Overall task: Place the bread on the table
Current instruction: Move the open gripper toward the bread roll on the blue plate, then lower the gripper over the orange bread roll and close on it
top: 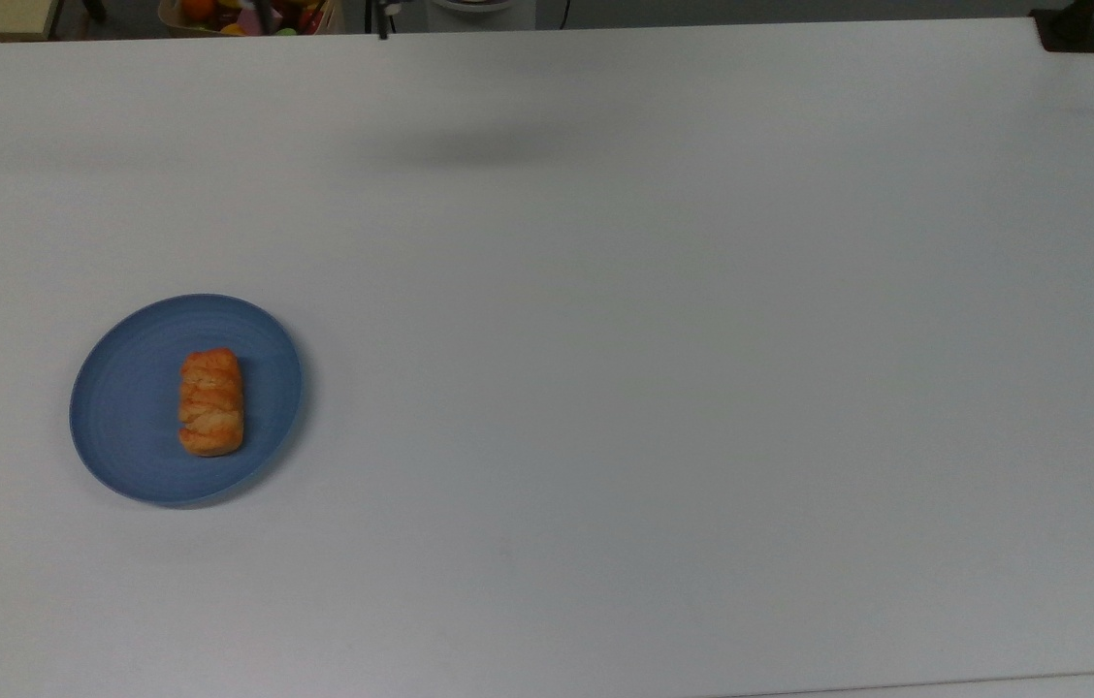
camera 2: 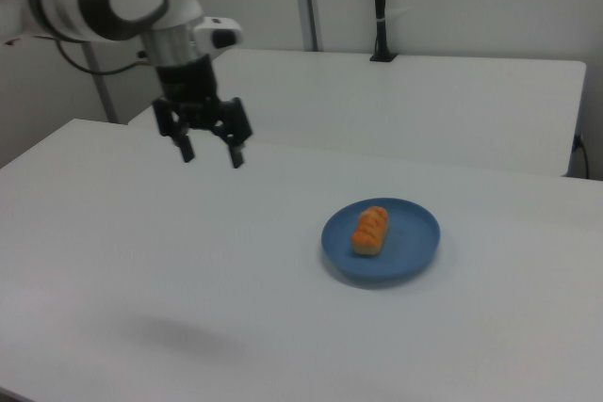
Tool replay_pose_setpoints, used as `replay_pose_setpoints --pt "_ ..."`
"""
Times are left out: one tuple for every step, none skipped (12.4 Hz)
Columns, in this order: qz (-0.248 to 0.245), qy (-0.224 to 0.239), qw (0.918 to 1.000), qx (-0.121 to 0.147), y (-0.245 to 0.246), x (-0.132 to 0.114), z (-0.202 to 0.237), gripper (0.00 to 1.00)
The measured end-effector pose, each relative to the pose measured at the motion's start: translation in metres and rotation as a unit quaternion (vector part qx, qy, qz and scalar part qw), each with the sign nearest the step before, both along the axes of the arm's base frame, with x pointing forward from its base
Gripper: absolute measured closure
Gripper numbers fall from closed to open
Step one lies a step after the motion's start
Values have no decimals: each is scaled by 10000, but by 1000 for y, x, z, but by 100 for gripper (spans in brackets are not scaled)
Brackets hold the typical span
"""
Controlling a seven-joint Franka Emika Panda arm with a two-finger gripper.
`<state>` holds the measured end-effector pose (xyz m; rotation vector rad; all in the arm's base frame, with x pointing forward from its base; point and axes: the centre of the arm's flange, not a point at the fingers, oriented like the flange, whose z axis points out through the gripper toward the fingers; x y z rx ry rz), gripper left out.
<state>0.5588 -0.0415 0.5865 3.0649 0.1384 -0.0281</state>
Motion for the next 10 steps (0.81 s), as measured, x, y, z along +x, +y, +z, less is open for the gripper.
replay_pose_setpoints --pt "62 -19 10000 -21 -20 11 -4 0" --pt "73 -107 9999 14 -37 22 -9 0" --pt "71 -271 9996 49 -57 34 -17 0" --pt "25 -431 9990 65 -78 43 -27 0" --pt "-28 -533 9986 70 -92 50 -34 0" --pt "-127 -657 9977 56 -111 61 -47 0" --pt "-221 -774 9967 51 -124 74 -59 0" --pt "-278 -887 9957 42 -132 87 -72 0" --pt "-321 -1034 9941 43 -137 101 -87 0" --pt "-362 -1214 9919 67 -140 114 -103 0"
